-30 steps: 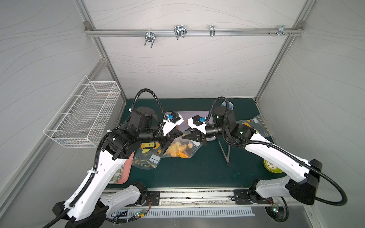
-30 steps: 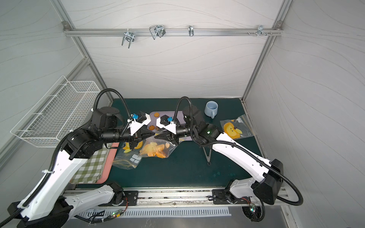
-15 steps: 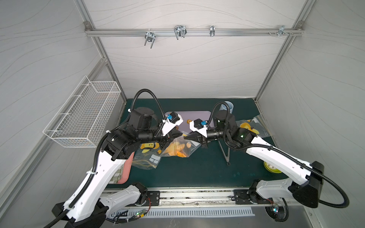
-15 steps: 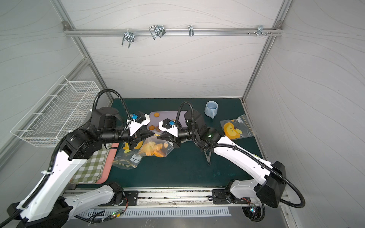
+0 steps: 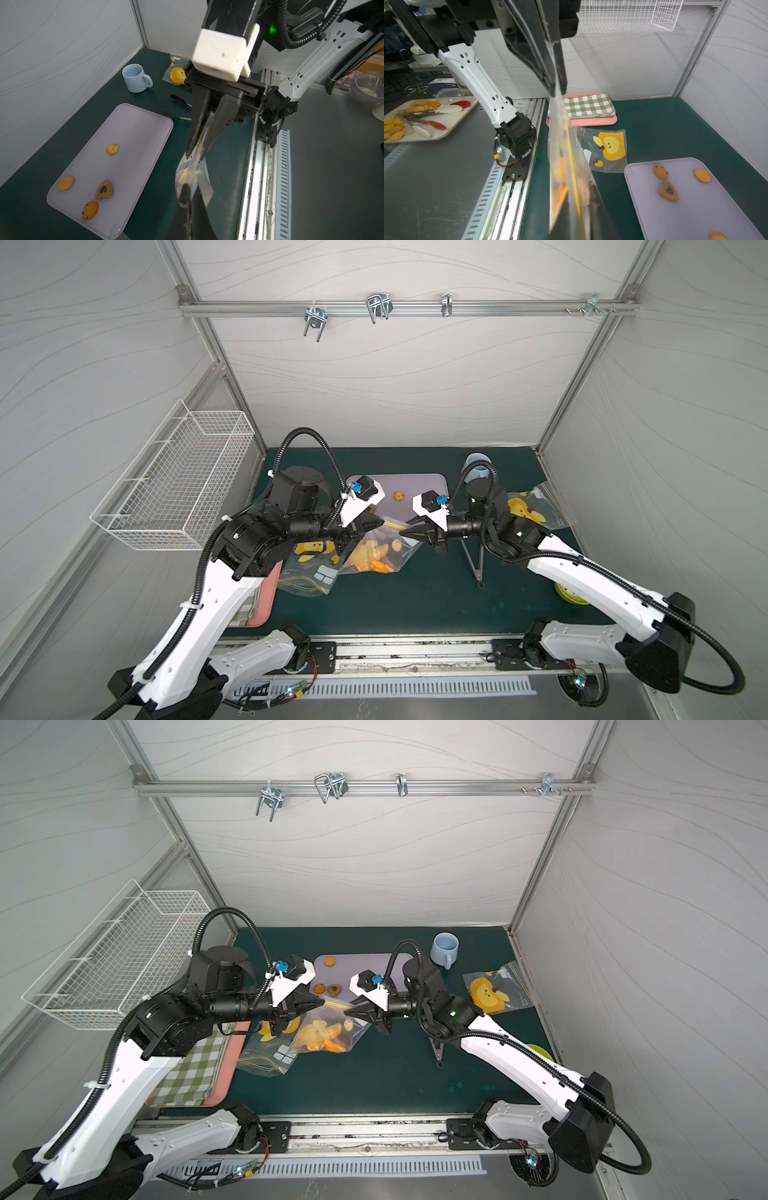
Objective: Put the cookies into a resealable bag to prevent moisture
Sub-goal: Close the ziploc bag at the center of the board.
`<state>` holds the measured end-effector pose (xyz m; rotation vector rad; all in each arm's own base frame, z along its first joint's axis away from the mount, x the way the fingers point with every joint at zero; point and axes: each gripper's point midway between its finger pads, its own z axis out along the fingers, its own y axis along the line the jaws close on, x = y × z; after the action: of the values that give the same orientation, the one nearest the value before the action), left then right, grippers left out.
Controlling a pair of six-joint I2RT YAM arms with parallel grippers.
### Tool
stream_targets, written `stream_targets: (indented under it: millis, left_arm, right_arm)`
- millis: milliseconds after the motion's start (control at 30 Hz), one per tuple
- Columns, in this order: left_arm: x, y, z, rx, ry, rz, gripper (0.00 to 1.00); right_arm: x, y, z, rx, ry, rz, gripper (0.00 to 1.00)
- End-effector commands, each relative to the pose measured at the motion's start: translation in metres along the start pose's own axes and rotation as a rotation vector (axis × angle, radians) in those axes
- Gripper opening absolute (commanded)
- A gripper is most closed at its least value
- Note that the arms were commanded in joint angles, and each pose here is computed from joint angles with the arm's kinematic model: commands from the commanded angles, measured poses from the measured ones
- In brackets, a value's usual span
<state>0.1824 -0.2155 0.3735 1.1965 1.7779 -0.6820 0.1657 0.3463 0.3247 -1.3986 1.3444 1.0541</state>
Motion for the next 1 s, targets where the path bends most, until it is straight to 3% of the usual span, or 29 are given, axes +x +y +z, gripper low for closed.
stream_targets:
  millis: [0,67,100,133,167,267,300,333,367,433,467,500,533,567,667,700,733,767,867,900,933,967]
  left_arm:
    - [-0.021,0.0,-0.01,-0.016,-0.072,0.053,0.0]
    - [-0.021,0.001,-0.011,-0.026,-0.07,0.056,0.0]
    - [-0.02,0.001,-0.011,-0.029,-0.071,0.057,0.0]
    - [-0.02,0.002,-0.012,-0.032,-0.071,0.057,0.0]
    - [-0.021,0.001,-0.013,-0.033,-0.074,0.059,0.0]
    - [-0.023,0.001,-0.015,-0.042,-0.082,0.063,0.0]
    - [-0.023,0.002,-0.016,-0.044,-0.085,0.062,0.0]
    - [-0.023,0.001,-0.016,-0.044,-0.086,0.064,0.0]
    - [-0.024,0.001,-0.016,-0.045,-0.087,0.065,0.0]
    - [-0.024,0.001,-0.017,-0.047,-0.086,0.065,0.0]
    - [-0.024,0.002,-0.017,-0.048,-0.087,0.067,0.0]
    - [-0.024,0.001,-0.017,-0.048,-0.087,0.066,0.0]
    - [-0.024,0.002,-0.017,-0.048,-0.086,0.067,0.0]
    - [-0.024,0.001,-0.017,-0.046,-0.085,0.067,0.0]
    - [-0.023,0.001,-0.017,-0.045,-0.084,0.065,0.0]
    - [-0.023,0.001,-0.017,-0.045,-0.083,0.065,0.0]
    - [-0.023,0.001,-0.018,-0.046,-0.083,0.065,0.0]
    - [-0.023,0.0,-0.018,-0.045,-0.085,0.066,0.0]
    - [-0.023,0.001,-0.019,-0.05,-0.085,0.069,0.0]
    - [-0.023,0.001,-0.019,-0.051,-0.085,0.068,0.0]
    - [-0.023,0.001,-0.019,-0.052,-0.085,0.069,0.0]
    - [-0.023,0.001,-0.019,-0.05,-0.084,0.069,0.0]
  right_arm:
    - [-0.003,0.0,-0.01,0.019,-0.02,-0.002,0.0]
    - [0.0,-0.002,-0.012,0.024,-0.014,0.007,0.06]
    - [0.0,-0.004,-0.014,0.032,-0.015,0.008,0.31]
    - [0.002,-0.005,-0.016,0.04,-0.017,0.012,0.28]
    - [0.004,-0.005,-0.017,0.042,-0.017,0.017,0.0]
    - [0.01,-0.005,-0.021,0.043,-0.007,0.035,0.0]
    - [0.012,-0.007,-0.022,0.054,-0.004,0.041,0.2]
    - [0.015,-0.007,-0.022,0.061,-0.004,0.043,0.25]
    - [0.016,-0.007,-0.024,0.065,-0.005,0.046,0.0]
    - [0.021,-0.005,-0.026,0.062,0.001,0.057,0.0]
    - [0.023,-0.005,-0.027,0.067,0.006,0.062,0.04]
    - [0.026,-0.006,-0.027,0.079,0.01,0.067,0.26]
    - [0.027,-0.007,-0.029,0.093,0.006,0.067,0.28]
    - [0.029,-0.008,-0.031,0.107,0.003,0.073,0.0]
    - [0.033,-0.006,-0.036,0.122,0.002,0.081,0.0]
    - [0.034,-0.006,-0.038,0.133,0.002,0.083,0.22]
    - [0.036,-0.007,-0.039,0.141,0.003,0.083,0.26]
    - [0.038,-0.007,-0.04,0.15,0.004,0.087,0.0]
    - [0.042,-0.008,-0.043,0.164,0.015,0.092,0.0]
    - [0.044,-0.01,-0.044,0.176,0.017,0.095,0.16]
    - [0.044,-0.011,-0.045,0.188,0.009,0.093,0.01]
    - [0.043,-0.009,-0.046,0.19,0.003,0.088,0.0]
